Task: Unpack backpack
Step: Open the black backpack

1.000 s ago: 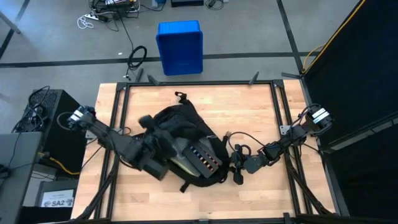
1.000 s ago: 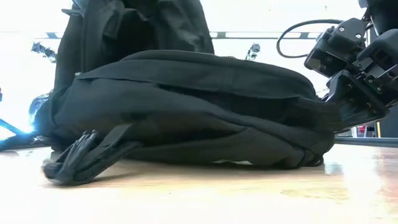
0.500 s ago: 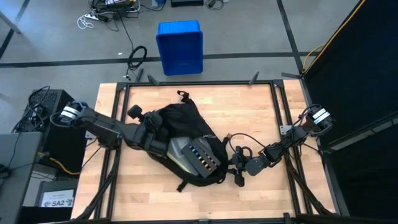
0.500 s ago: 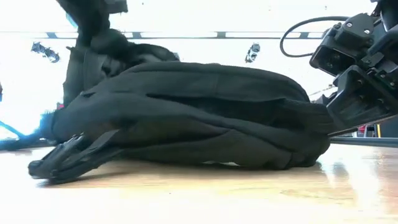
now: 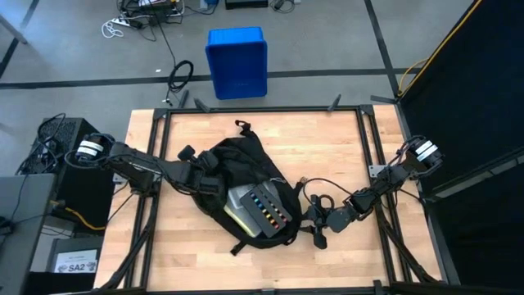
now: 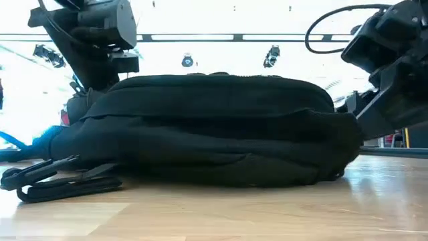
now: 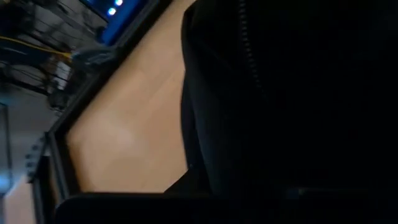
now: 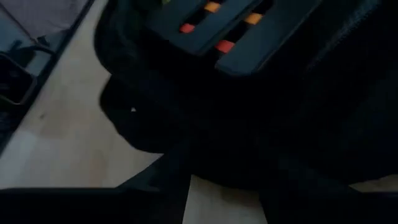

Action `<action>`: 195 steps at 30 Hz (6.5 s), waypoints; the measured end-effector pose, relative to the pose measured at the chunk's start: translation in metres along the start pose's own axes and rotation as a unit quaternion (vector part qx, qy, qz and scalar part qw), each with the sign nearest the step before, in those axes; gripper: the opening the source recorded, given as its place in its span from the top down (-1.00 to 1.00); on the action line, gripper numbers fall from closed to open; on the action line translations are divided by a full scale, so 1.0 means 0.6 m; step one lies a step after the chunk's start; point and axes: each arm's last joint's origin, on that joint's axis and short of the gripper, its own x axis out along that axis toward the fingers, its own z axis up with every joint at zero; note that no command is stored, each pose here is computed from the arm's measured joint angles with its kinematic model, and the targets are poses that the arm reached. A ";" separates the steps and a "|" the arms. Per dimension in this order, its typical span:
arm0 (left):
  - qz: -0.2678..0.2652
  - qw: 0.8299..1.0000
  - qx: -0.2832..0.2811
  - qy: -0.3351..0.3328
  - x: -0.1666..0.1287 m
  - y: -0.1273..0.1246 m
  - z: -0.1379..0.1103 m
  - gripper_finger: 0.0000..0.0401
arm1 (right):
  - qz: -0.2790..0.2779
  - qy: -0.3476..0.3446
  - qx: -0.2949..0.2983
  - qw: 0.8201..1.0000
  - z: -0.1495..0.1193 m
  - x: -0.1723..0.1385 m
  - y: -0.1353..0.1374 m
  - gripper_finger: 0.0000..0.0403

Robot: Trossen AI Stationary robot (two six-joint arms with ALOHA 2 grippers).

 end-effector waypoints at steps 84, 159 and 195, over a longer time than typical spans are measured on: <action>-0.170 0.968 0.130 -0.134 -0.042 -0.084 0.051 0.03 | -0.089 -0.017 0.047 0.995 0.246 0.163 -0.243 0.55; -0.470 0.771 -0.168 -0.395 0.034 -0.008 0.015 0.12 | 0.045 -0.053 -0.058 0.996 0.290 0.075 -0.067 0.47; -0.548 0.666 -0.128 -0.490 -0.002 0.005 0.029 0.12 | 0.163 -0.017 -0.067 0.984 0.242 0.052 0.059 0.43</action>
